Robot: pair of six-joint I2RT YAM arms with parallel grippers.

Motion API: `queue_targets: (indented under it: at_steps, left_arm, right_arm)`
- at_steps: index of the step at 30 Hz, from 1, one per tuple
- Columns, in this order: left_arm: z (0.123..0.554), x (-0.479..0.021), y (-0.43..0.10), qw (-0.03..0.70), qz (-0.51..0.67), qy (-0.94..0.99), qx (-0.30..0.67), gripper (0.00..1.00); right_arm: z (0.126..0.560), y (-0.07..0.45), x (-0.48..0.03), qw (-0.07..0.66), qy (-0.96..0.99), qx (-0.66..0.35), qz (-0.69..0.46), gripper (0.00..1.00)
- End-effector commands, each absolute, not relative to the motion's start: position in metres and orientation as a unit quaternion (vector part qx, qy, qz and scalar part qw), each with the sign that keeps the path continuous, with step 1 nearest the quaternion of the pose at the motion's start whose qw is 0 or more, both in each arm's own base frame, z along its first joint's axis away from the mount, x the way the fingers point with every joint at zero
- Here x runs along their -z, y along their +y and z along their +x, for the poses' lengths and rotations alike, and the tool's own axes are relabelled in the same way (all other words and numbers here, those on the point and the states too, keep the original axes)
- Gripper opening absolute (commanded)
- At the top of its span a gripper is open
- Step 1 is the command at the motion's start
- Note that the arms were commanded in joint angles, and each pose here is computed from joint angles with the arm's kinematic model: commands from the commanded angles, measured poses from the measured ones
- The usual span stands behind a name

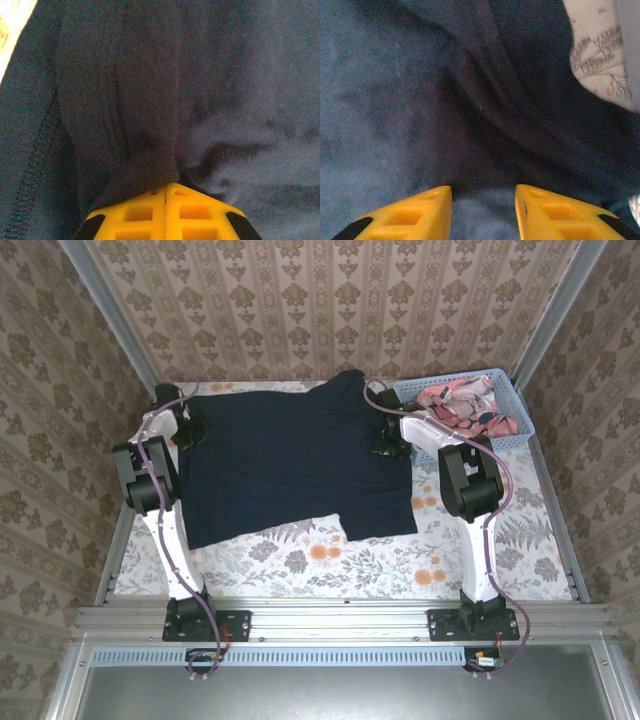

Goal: Fold and stack the mixed laundry pile

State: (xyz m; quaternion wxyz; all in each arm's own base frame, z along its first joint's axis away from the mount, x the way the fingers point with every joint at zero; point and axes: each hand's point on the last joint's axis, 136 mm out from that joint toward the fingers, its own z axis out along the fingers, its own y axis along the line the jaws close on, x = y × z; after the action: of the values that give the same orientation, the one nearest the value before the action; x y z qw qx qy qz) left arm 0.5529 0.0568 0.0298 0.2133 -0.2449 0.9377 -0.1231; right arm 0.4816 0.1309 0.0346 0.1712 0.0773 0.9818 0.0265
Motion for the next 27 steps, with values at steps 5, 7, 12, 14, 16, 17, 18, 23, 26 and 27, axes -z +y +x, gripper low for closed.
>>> queue_targets:
  at_steps: [5, 7, 12, 14, 16, 17, 18, 23, 26, 27]
  left_arm:
    - [0.559, -0.058, 0.049, 0.208, -0.214, 0.944, 0.137, 0.33]
    - [0.558, -0.076, 0.04, 0.223, -0.203, 0.942, 0.151, 0.43]
    - [0.54, -0.133, 0.019, 0.29, -0.178, 0.927, 0.161, 1.0]
    - [0.529, -0.149, 0.008, 0.311, -0.17, 0.921, 0.16, 1.0]
    - [0.517, -0.161, -0.003, 0.327, -0.162, 0.917, 0.161, 1.0]
    - [0.509, -0.164, -0.01, 0.331, -0.158, 0.916, 0.163, 1.0]
    - [0.502, -0.167, -0.017, 0.333, -0.153, 0.916, 0.166, 1.0]
    - [0.464, -0.167, -0.047, 0.339, -0.141, 0.912, 0.185, 1.0]
    - [0.444, -0.158, -0.062, 0.328, -0.137, 0.914, 0.196, 1.0]
    - [0.439, -0.157, -0.065, 0.326, -0.136, 0.914, 0.198, 1.0]
  right_arm:
    - [0.415, 0.123, -0.094, 0.191, 0.977, -0.059, 0.079, 0.61]
    - [0.383, 0.119, -0.084, 0.168, 0.981, -0.06, 0.083, 0.61]
    - [0.301, 0.101, -0.053, 0.097, 0.991, -0.025, 0.089, 0.63]
    - [0.28, 0.099, -0.046, 0.08, 0.992, -0.026, 0.091, 0.63]
    - [0.264, 0.098, -0.04, 0.066, 0.993, -0.027, 0.092, 0.64]
    - [0.259, 0.1, -0.037, 0.063, 0.993, -0.029, 0.091, 0.63]
    - [0.255, 0.1, -0.034, 0.059, 0.994, -0.026, 0.091, 0.62]
    - [0.245, 0.096, -0.015, 0.049, 0.994, -0.012, 0.1, 0.56]
    - [0.251, 0.096, -0.011, 0.057, 0.993, -0.007, 0.1, 0.52]
    - [0.252, 0.095, -0.011, 0.06, 0.993, -0.004, 0.101, 0.5]
